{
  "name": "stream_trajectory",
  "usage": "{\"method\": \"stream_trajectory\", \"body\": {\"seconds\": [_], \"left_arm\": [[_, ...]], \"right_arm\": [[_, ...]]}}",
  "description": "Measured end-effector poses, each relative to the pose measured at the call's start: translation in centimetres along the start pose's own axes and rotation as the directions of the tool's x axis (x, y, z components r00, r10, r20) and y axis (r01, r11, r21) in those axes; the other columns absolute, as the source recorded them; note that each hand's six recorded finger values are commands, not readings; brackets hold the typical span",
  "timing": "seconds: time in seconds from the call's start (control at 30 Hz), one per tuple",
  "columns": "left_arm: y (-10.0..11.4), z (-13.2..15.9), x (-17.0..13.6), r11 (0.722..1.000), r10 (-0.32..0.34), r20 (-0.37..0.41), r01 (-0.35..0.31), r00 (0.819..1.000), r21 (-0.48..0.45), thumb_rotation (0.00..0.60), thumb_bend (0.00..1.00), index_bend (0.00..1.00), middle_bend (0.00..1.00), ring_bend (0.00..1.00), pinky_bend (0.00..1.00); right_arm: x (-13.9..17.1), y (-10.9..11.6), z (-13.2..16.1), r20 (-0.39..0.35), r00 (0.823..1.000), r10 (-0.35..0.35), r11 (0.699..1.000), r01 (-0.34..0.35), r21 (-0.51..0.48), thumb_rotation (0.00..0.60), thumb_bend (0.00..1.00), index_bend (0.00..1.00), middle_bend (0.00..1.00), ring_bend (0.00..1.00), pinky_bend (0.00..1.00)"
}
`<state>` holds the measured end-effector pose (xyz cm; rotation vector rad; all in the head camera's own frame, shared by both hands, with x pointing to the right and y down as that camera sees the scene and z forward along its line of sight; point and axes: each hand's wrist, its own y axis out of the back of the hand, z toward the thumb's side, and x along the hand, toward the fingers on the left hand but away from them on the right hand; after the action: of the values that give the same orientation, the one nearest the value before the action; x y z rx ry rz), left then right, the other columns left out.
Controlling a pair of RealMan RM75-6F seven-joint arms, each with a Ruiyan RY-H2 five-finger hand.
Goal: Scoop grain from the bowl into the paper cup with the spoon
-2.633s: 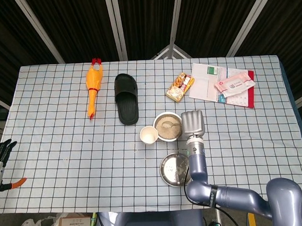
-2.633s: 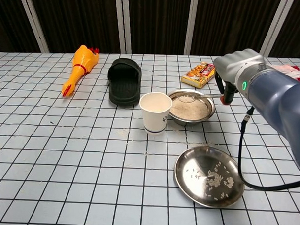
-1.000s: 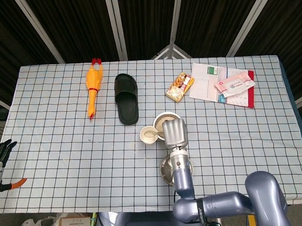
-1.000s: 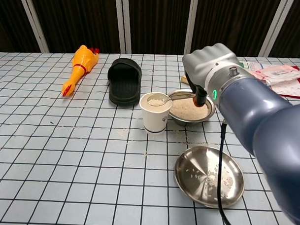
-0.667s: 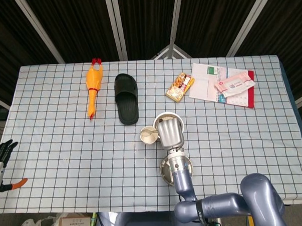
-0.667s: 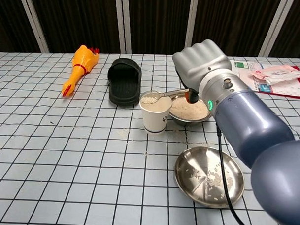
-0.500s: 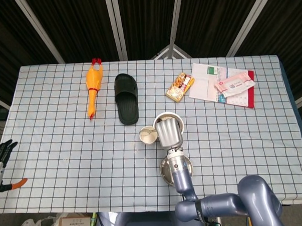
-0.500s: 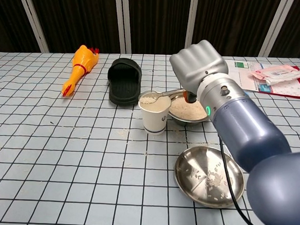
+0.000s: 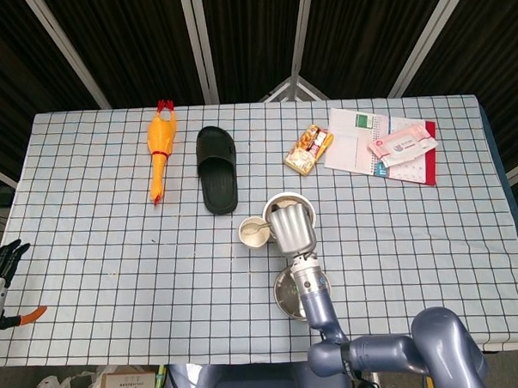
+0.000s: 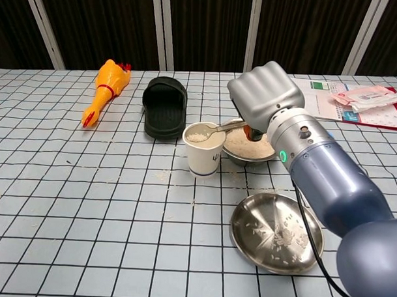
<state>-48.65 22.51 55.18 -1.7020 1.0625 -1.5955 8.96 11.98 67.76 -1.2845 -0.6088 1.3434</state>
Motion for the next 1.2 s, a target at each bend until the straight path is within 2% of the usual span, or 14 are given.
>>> {"method": "stream_trajectory", "body": {"seconds": [0.33,1.2], "left_arm": [[-0.1,0.0,0.0,1.0,-0.003,-0.001,0.003,1.0,0.002,0.6,0.0,0.0,0.0,0.0,0.0],[-0.2,0.1,0.0,1.0,-0.006,0.0,0.006,1.0,0.005,0.6,0.0,0.0,0.0,0.0,0.0]], "right_arm": [[0.2,0.0,-0.7,-0.011,0.998,-0.066,0.997,0.065,-0.051,0.6,0.76,0.69,0.83,0.99,1.0],[0.7,-1.0,-2.3,0.006,0.995,-0.103,0.991,0.103,-0.085,0.6,0.76,0.69,0.83,0.99,1.0]]}}
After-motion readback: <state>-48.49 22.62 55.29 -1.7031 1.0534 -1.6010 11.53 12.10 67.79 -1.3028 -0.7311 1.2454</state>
